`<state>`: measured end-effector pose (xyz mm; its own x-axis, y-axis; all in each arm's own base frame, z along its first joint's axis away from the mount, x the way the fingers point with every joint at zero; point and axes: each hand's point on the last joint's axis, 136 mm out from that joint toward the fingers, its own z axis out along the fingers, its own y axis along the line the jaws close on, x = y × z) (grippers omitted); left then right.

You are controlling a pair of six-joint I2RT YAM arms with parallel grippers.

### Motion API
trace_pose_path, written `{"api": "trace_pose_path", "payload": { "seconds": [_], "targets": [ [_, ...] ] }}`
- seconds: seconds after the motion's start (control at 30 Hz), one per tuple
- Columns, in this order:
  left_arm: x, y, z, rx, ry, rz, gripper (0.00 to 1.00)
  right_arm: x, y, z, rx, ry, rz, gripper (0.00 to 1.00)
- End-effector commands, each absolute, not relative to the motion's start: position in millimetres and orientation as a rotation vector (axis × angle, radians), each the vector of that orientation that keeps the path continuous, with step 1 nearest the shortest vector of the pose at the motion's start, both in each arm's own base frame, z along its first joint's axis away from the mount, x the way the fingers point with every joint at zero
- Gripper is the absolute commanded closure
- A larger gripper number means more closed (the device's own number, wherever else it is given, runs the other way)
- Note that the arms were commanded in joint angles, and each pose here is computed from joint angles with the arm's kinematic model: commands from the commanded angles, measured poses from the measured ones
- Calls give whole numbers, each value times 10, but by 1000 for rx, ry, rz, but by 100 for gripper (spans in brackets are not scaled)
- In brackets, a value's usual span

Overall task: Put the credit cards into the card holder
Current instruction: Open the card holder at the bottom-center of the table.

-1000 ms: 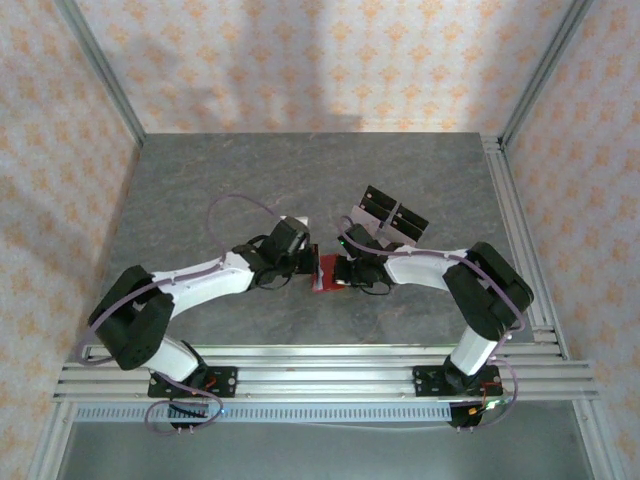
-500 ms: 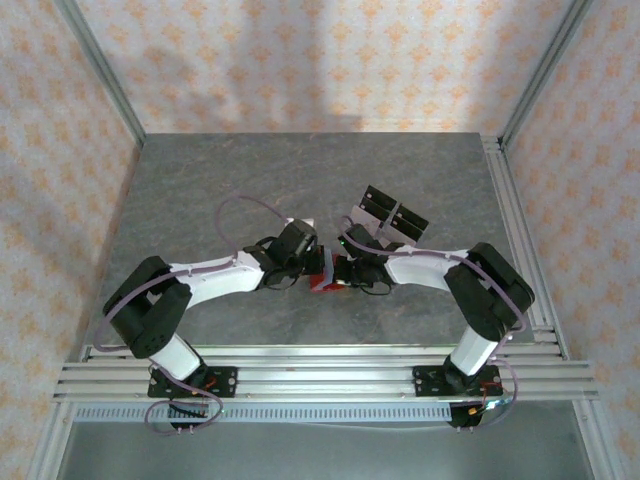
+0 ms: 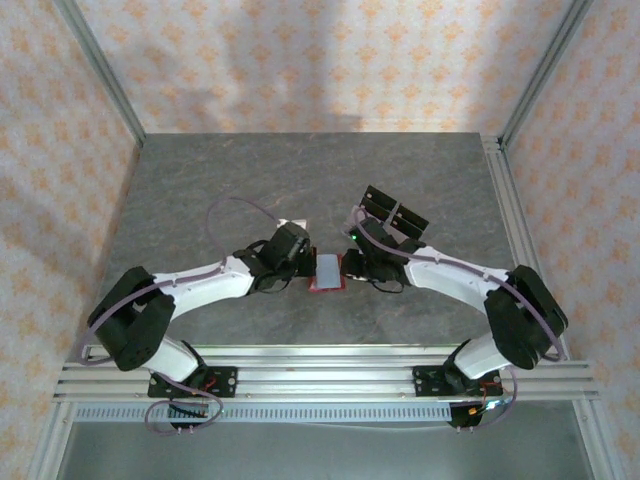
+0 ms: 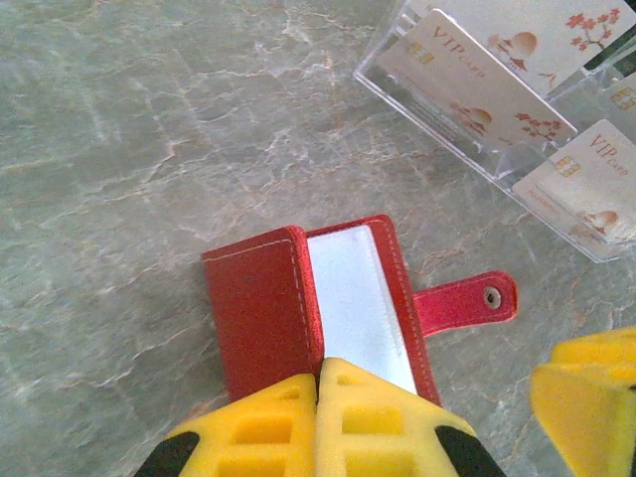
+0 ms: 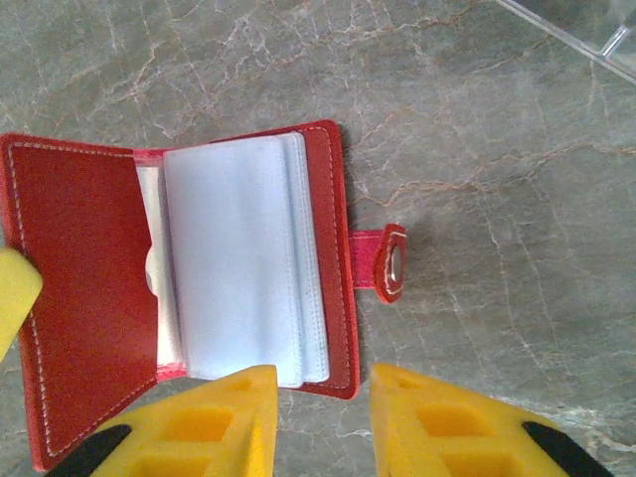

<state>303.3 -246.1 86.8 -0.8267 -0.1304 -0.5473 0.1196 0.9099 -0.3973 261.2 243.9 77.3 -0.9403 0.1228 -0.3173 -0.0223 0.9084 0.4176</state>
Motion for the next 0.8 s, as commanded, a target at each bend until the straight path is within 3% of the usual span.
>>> {"api": "trace_pose_path", "payload": {
  "seconds": [0.0,0.77],
  "targets": [
    [2948,-2280,834,12,2494,-464,100,2670,2525,874,30,2736,622,68],
    [2895,-2076,721,-10,2492,-409,100,2873,2846,396,-11,2847,622,63]
  ]
}}
